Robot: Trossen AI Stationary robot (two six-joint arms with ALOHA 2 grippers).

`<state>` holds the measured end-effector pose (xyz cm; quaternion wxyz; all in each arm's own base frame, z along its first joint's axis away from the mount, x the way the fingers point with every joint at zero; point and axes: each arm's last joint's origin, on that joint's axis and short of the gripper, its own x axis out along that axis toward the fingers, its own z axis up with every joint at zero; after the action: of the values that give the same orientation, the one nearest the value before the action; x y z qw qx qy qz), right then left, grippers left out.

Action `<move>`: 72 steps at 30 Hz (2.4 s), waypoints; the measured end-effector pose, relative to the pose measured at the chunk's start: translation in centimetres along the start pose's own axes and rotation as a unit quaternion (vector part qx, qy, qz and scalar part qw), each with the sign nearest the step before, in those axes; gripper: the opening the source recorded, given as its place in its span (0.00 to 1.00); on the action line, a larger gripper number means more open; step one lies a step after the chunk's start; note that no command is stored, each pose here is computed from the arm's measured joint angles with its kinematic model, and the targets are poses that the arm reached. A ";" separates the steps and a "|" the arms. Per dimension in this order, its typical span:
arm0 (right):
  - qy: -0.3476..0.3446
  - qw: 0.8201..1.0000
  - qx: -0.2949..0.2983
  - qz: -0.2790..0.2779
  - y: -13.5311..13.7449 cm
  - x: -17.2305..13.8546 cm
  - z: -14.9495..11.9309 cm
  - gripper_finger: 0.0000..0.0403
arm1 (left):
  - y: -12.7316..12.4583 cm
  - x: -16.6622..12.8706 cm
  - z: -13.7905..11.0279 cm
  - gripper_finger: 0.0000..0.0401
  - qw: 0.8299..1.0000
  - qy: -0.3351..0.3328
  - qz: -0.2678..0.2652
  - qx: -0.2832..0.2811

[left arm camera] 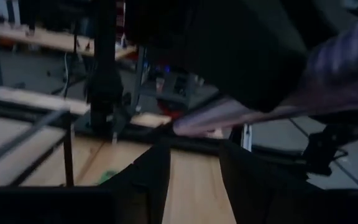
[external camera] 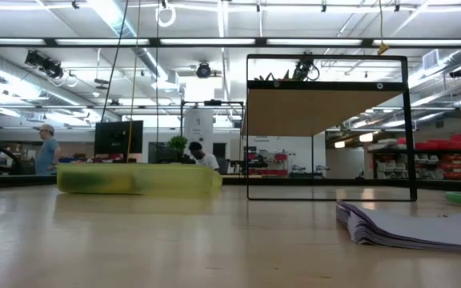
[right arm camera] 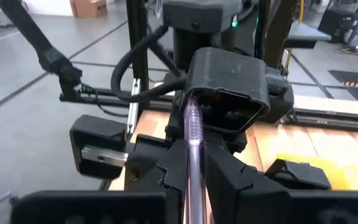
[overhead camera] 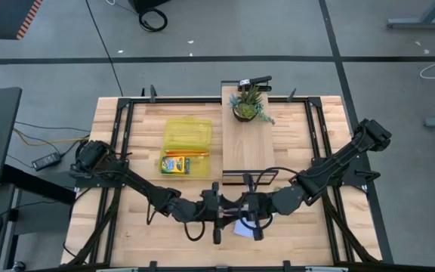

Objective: Pack school essentials
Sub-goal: Put the pen into the supply box

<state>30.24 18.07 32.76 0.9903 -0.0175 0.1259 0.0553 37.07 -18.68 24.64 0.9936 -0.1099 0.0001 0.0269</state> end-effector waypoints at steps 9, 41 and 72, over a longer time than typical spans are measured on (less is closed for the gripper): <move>-0.027 1.000 -0.009 -0.002 -0.1 -0.3 1.9 0.13 | -0.1 0.0 1.1 0.33 0.999 -0.047 -0.009 0.017; -0.039 0.999 -0.008 -0.017 -0.2 -0.3 2.3 0.15 | 0.2 0.1 1.7 0.13 0.997 -0.080 0.008 0.023; -0.069 0.994 -0.038 -0.072 -4.0 -8.4 6.4 0.36 | 1.0 -1.7 4.3 0.11 0.997 0.002 0.024 0.068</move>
<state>24.19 13.55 41.10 0.9967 -0.0599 0.0536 -0.0107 35.27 -16.85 28.64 0.9978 -0.0426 0.0070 0.0503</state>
